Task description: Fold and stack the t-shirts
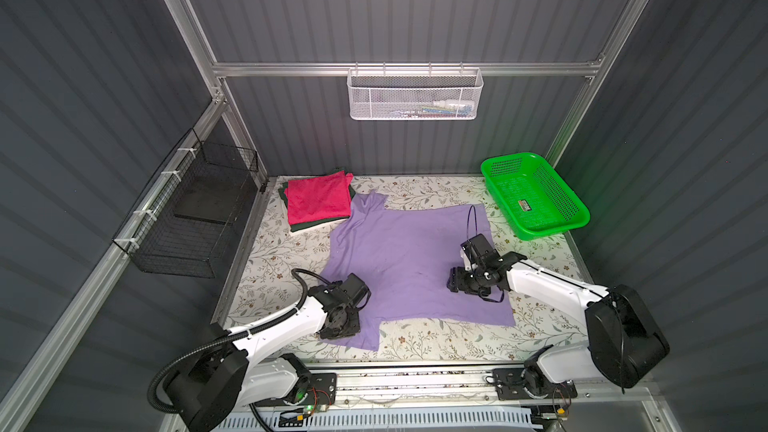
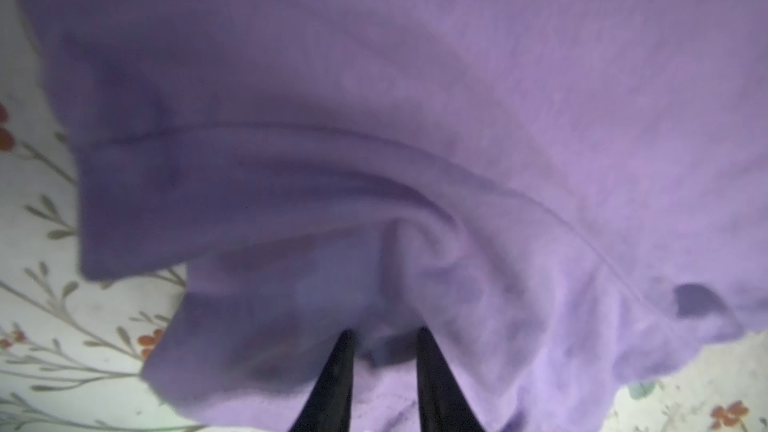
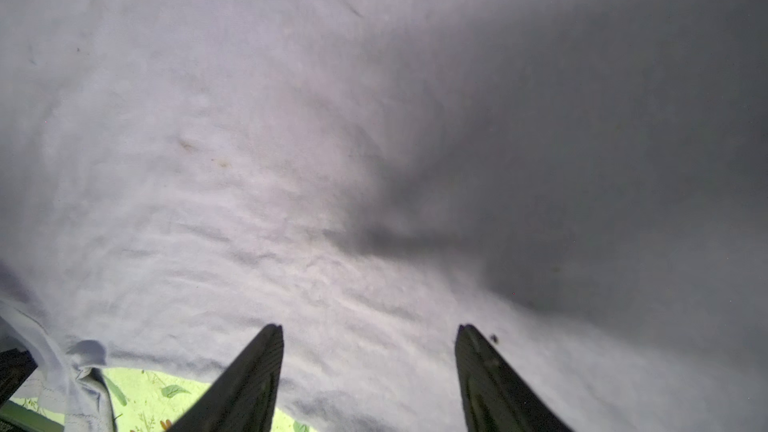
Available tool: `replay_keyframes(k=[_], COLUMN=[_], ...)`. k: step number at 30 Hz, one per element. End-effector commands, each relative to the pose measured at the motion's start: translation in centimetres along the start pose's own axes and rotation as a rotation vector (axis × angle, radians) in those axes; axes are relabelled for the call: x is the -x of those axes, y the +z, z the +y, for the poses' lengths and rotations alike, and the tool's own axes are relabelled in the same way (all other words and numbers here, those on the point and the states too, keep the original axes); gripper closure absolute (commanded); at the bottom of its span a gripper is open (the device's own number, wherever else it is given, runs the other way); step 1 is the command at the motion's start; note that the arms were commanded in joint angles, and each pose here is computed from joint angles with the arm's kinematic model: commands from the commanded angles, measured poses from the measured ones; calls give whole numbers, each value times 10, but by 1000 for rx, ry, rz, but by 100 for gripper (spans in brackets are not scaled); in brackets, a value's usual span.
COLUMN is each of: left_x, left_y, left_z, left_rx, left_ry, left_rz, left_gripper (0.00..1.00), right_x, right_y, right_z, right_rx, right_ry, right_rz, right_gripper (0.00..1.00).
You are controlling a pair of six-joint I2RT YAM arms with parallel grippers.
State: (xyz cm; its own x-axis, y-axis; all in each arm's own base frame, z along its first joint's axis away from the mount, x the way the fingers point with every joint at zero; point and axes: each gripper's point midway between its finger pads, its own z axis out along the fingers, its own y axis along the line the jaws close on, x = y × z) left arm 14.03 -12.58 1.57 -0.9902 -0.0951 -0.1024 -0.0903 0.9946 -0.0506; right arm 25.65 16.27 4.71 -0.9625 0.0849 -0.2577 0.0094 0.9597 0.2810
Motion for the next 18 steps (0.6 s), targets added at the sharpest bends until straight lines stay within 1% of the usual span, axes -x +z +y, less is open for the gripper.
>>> replay_keyframes(k=[1, 4, 8, 11, 12, 14, 16, 18], left_x=[-25, -50, -93, -104, -102, -85, -56, -30], left_y=[13, 15, 12, 1, -5, -24, -49, -70], left_z=[0, -2, -12, -12, -9, -10, -22, -28], left_rx=[30, 54, 25, 28, 42, 52, 31, 39], left_ry=[7, 17, 40, 62, 78, 125, 165, 178], left_rz=[89, 149, 242, 258, 248, 168, 31, -73], left_gripper=[75, 77, 78, 78, 77, 75, 73, 71], right_x=[2, 4, 8, 7, 4, -3, -15, -26], right_y=[-3, -5, -8, -3, 0, 5, 10, 9], right_z=[-9, -19, -35, -46, -51, -59, -67, -75], right_rx=[-44, -76, -111, -130, -145, -178, -206, -233], right_ry=[29, 63, 112, 139, 147, 159, 176, 192], right_rz=[-14, -44, -65, -63, -50, -31, 1, 23], right_gripper=[31, 30, 29, 29, 29, 29, 29, 29])
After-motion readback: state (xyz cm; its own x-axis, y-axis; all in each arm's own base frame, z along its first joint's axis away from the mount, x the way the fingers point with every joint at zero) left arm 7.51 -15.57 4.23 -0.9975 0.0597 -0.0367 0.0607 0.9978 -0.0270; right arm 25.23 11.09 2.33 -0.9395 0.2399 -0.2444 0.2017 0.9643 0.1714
